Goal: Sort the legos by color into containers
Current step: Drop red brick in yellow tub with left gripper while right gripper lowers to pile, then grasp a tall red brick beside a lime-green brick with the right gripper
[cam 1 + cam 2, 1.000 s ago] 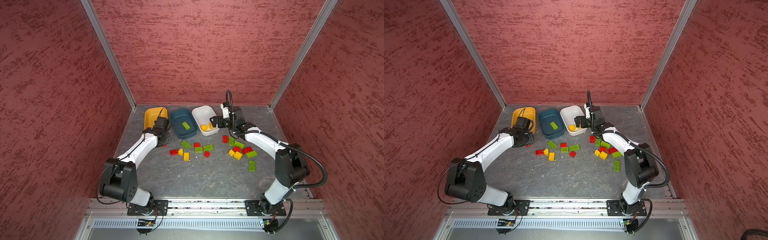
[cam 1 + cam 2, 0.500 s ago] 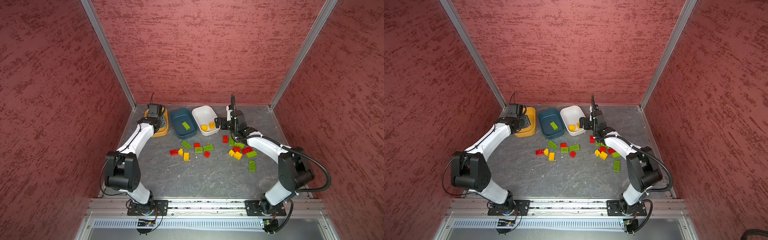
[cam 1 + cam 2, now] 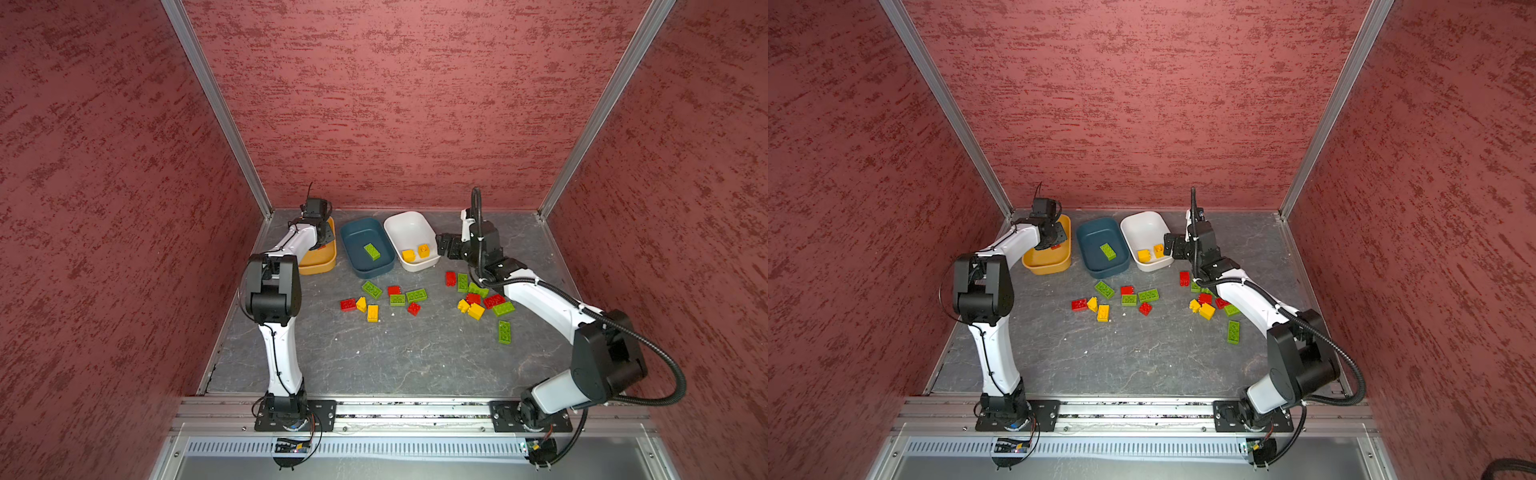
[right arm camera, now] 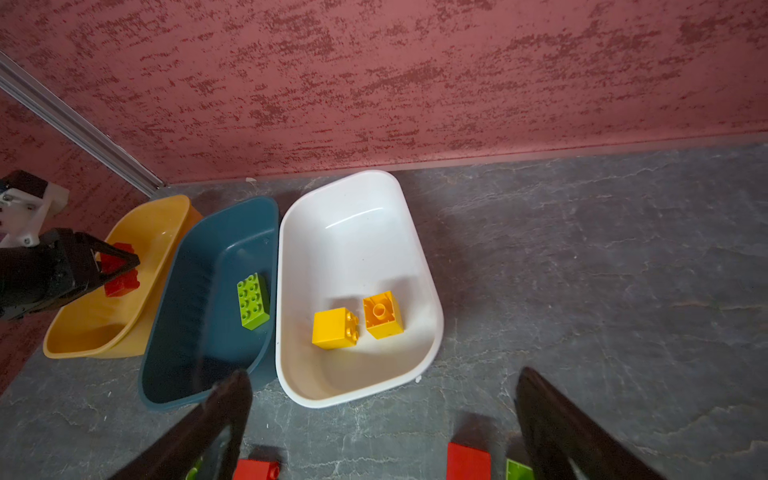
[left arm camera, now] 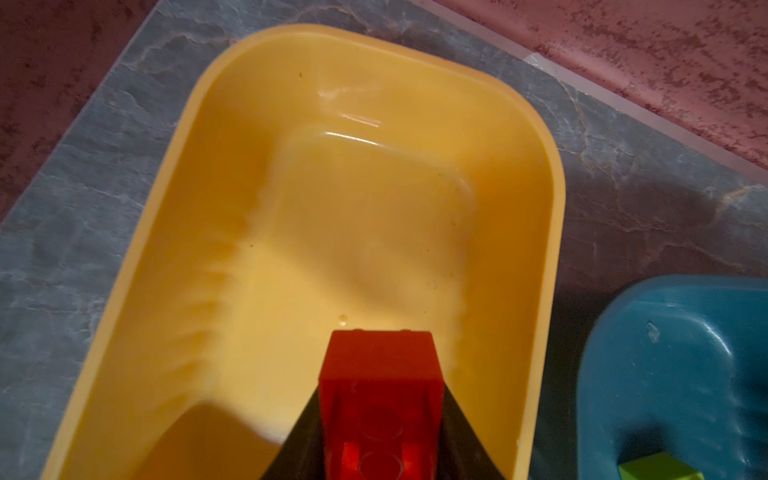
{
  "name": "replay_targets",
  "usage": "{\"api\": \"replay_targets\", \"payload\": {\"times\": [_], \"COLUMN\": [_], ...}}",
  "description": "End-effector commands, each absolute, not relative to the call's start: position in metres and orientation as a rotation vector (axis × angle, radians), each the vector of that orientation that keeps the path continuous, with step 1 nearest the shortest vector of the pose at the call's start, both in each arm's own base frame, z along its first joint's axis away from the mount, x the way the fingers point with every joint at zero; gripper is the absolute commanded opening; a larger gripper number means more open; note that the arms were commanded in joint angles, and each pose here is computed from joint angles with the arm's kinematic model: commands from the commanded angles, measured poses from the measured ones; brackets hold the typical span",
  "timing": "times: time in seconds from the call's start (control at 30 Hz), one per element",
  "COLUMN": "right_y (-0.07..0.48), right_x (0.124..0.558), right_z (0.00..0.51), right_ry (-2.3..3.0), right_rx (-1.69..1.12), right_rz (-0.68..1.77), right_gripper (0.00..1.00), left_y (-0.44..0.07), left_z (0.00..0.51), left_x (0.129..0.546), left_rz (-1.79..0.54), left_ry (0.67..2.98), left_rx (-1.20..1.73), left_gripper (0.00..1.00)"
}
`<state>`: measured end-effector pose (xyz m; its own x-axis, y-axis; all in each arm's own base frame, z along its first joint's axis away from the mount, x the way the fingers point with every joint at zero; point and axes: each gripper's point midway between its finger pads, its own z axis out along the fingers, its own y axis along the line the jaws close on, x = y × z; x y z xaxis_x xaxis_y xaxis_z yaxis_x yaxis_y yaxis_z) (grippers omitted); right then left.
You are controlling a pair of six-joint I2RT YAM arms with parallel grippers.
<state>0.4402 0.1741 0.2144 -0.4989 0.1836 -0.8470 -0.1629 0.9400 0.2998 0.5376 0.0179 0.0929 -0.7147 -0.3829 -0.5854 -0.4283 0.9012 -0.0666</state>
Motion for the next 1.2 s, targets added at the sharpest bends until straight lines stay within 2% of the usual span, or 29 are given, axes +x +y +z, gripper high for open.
{"api": "replay_targets", "payload": {"times": [0.0, 0.17, 0.37, 0.43, 0.57, 0.83, 0.97, 1.03, 1.17], "right_y": [0.162, 0.147, 0.136, 0.137, 0.15, 0.156, 0.164, 0.166, 0.161], "right_x": [0.437, 0.437, 0.428, 0.422, 0.408, 0.395, 0.394, 0.396, 0.408], "right_z": [0.218, 0.206, 0.187, 0.178, 0.161, 0.116, 0.101, 0.095, 0.083], "right_ry": [2.018, 2.049, 2.105, 2.138, 2.193, 2.348, 2.404, 2.423, 2.456], "right_rx": [0.067, 0.161, 0.194, 0.159, 0.077, 0.043, -0.036, -0.061, -0.021], "right_rz": [0.427, 0.431, 0.38, 0.375, 0.446, 0.455, 0.376, 0.326, 0.219], "right_gripper": [0.99, 0.99, 0.99, 0.98, 0.94, 0.86, 0.78, 0.68, 0.63], "left_y": [0.012, 0.001, -0.014, -0.021, -0.038, -0.065, -0.073, -0.074, -0.073], "left_z": [0.103, 0.118, 0.13, 0.136, 0.149, 0.175, 0.178, 0.178, 0.177], "left_x": [0.541, 0.538, 0.531, 0.527, 0.518, 0.49, 0.475, 0.469, 0.459], "left_rz": [0.053, -0.026, -0.123, -0.171, -0.271, -0.282, -0.241, -0.22, -0.216], "left_ry": [2.445, 2.418, 2.405, 2.384, 2.336, 2.267, 2.269, 2.274, 2.278], "left_rx": [-0.561, -0.517, -0.474, -0.463, -0.458, -0.418, -0.391, -0.39, -0.415], "left_gripper": [0.53, 0.75, 0.9, 1.0, 0.99, 0.99, 0.99, 1.0, 0.99]}}
